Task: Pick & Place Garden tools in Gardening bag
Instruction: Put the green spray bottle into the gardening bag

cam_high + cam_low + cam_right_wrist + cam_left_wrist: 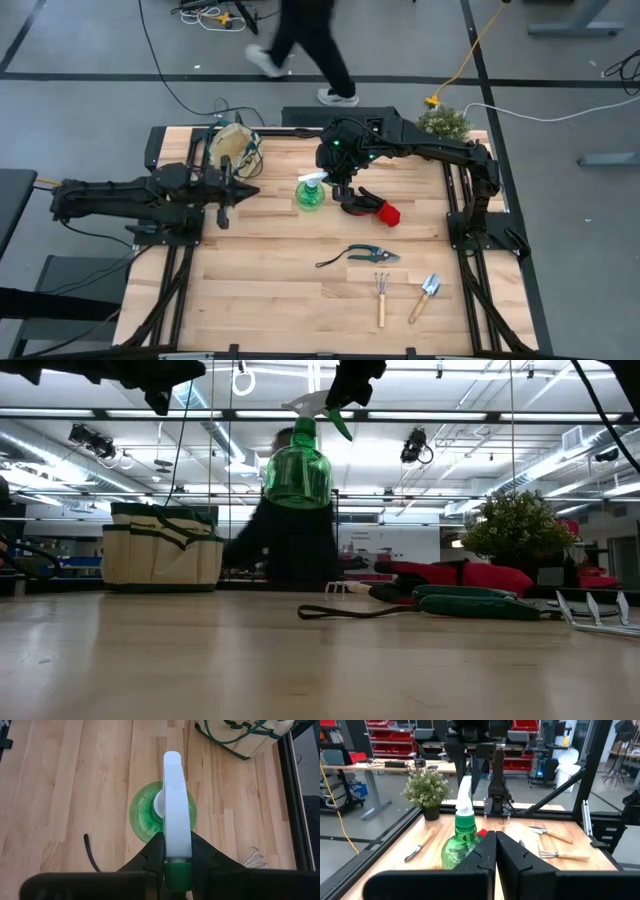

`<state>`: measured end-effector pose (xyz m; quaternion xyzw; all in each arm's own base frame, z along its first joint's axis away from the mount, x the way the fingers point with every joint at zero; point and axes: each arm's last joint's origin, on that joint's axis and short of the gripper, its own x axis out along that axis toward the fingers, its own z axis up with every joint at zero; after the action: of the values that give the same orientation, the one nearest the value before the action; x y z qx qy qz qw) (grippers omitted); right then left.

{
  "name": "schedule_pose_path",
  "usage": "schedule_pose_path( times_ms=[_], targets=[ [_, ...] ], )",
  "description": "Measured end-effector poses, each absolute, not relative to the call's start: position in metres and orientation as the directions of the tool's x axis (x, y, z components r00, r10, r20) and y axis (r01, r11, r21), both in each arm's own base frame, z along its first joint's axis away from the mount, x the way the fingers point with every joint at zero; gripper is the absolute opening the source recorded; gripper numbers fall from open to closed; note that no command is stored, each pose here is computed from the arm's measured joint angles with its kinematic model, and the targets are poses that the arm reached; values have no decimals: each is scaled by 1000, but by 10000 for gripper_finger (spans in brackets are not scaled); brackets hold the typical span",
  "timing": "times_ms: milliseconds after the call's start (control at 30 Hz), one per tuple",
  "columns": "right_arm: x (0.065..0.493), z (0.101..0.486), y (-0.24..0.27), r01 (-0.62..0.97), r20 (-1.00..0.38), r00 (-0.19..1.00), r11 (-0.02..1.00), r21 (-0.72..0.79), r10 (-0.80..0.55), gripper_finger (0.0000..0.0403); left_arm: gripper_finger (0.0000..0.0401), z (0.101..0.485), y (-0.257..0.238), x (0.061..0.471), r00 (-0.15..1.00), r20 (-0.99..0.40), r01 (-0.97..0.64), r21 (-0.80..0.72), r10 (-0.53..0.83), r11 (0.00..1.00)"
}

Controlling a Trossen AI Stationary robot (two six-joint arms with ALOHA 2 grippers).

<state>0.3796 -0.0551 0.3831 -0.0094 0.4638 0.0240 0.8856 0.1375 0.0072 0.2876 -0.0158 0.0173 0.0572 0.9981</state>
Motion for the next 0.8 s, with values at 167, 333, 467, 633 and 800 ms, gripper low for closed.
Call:
schedule_pose_path(
  times_ms=[167,333,467,633,800],
  targets=[
    [380,383,-55,-51,-822,569,999,6,34,55,13,290,8,151,991,-20,-129,-27,129,991],
    [380,383,-55,-51,-822,569,999,6,34,55,14,292,9,162,991,20,-129,-32,130,991],
    [380,383,-55,-51,-822,569,999,6,34,55,18,290,9,169,988,17,-150,-43,151,988],
    [380,383,-55,-38,-822,569,999,15,34,55,56,295,10,178,987,12,-157,-42,157,987],
    [380,383,-55,-34,-822,569,999,17,34,55,113,306,12,191,980,2,-198,-33,198,980]
  ],
)
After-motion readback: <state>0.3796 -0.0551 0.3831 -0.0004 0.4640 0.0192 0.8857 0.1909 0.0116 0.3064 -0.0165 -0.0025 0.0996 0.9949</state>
